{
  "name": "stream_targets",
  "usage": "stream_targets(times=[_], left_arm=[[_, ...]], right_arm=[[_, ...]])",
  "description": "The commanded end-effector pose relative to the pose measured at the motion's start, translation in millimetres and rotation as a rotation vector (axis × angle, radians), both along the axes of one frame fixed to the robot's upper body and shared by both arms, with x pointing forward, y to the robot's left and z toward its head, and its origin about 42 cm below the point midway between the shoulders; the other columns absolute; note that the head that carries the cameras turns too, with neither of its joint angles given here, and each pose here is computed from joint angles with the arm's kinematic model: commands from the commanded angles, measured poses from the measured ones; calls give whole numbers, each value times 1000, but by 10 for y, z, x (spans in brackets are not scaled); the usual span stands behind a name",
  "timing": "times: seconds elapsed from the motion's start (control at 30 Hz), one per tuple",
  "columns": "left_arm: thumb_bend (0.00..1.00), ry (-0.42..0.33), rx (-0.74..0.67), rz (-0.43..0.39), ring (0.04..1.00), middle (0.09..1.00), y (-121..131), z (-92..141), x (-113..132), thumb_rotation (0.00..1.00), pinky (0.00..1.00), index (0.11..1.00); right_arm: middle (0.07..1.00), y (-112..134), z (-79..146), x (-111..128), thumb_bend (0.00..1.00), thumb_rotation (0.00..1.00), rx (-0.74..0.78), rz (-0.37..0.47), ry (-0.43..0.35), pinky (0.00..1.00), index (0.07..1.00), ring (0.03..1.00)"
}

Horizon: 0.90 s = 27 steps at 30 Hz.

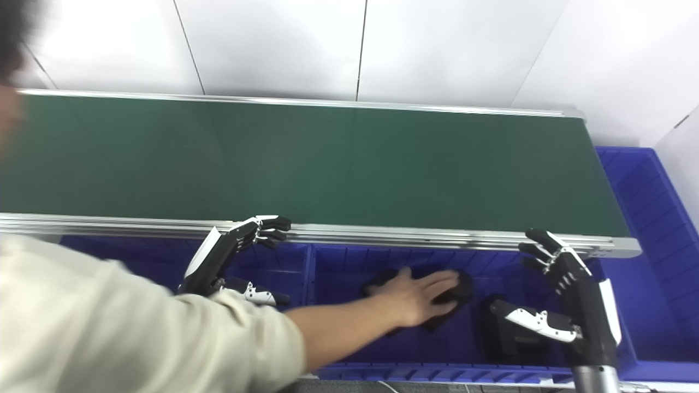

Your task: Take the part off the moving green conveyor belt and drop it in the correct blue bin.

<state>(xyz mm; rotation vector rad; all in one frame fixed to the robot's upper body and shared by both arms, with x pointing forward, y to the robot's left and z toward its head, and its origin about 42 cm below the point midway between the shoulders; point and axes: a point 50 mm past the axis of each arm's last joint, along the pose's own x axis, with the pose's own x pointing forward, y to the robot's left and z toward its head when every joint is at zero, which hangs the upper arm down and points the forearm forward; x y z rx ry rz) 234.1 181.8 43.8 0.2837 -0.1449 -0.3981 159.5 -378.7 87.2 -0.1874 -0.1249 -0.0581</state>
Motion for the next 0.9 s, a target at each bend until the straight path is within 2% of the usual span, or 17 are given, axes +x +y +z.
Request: stream_targets(times=[0.0, 0.87], left_arm=[[867, -70, -19, -6, 700, 758, -3, 111, 62, 0, 621, 745], [863, -74, -12, -9, 693, 753, 11, 129, 51, 0, 610, 743]], right_arm=[[831, -23, 96, 8, 791, 5, -15, 11, -69, 700, 797, 775], [814, 20, 61, -14, 817, 4, 21, 9, -47, 701, 782, 765]])
